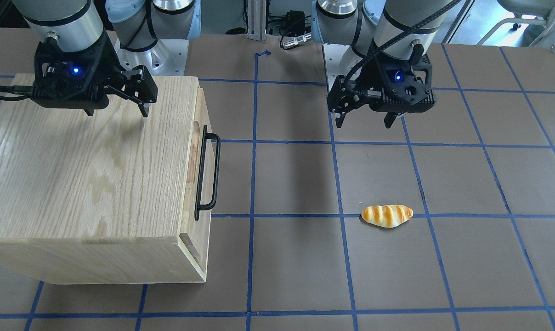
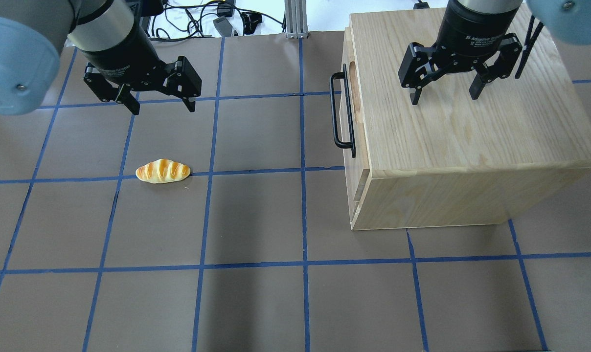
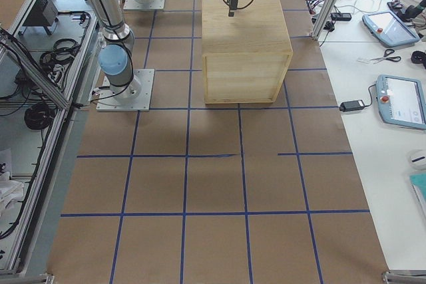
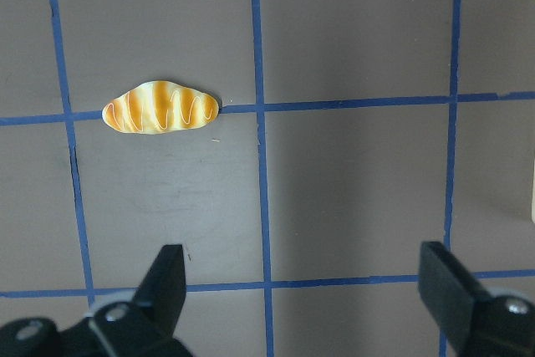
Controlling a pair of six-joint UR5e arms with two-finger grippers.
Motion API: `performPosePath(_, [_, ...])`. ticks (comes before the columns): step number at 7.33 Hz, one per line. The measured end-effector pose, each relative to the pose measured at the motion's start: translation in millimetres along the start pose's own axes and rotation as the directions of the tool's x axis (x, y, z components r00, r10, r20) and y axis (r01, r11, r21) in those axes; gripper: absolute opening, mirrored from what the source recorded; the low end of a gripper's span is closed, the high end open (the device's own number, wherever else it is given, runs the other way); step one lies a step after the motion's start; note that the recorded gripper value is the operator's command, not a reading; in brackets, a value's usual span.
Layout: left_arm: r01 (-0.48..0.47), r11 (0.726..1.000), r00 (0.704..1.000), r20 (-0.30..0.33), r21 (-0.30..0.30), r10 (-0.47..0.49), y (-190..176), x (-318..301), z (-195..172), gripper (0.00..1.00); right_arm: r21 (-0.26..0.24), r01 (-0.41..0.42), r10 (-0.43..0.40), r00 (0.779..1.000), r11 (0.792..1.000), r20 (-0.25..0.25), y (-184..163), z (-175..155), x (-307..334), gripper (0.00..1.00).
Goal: Open upper drawer
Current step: 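Reach the left gripper toward the black handle of the upper drawer, then grip the black handle with the left gripper and pull the drawer outward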
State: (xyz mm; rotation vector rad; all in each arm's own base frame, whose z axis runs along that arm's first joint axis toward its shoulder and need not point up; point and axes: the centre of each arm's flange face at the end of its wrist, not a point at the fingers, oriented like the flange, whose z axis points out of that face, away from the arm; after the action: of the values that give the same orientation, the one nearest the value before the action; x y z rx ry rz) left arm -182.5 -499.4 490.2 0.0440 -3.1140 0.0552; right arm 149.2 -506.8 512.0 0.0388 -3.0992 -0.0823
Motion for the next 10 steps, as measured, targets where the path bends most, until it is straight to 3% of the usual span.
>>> performPosePath(2, [-0.033,0.999,0.998,-0.057,-0.032,0.031,-2,46,23,1.00,0.000,0.000,0.000,1.000,1.000,0.000,0,0,0,1.00])
performPosePath(4, [-0.075,0.997,0.981,-0.177,-0.004,0.073,-11,90,44,1.00,0.001,0.000,0.000,1.000,1.000,0.000,0,0,0,1.00])
performPosePath(7, [-0.069,0.997,0.952,-0.296,0.034,0.076,-27,143,80,1.00,0.001,0.000,0.000,1.000,1.000,0.000,0,-1,0,1.00])
performPosePath(10, [-0.081,0.996,0.932,-0.352,0.028,0.085,-34,166,109,1.00,0.001,0.000,0.000,1.000,1.000,0.000,0,-1,0,1.00])
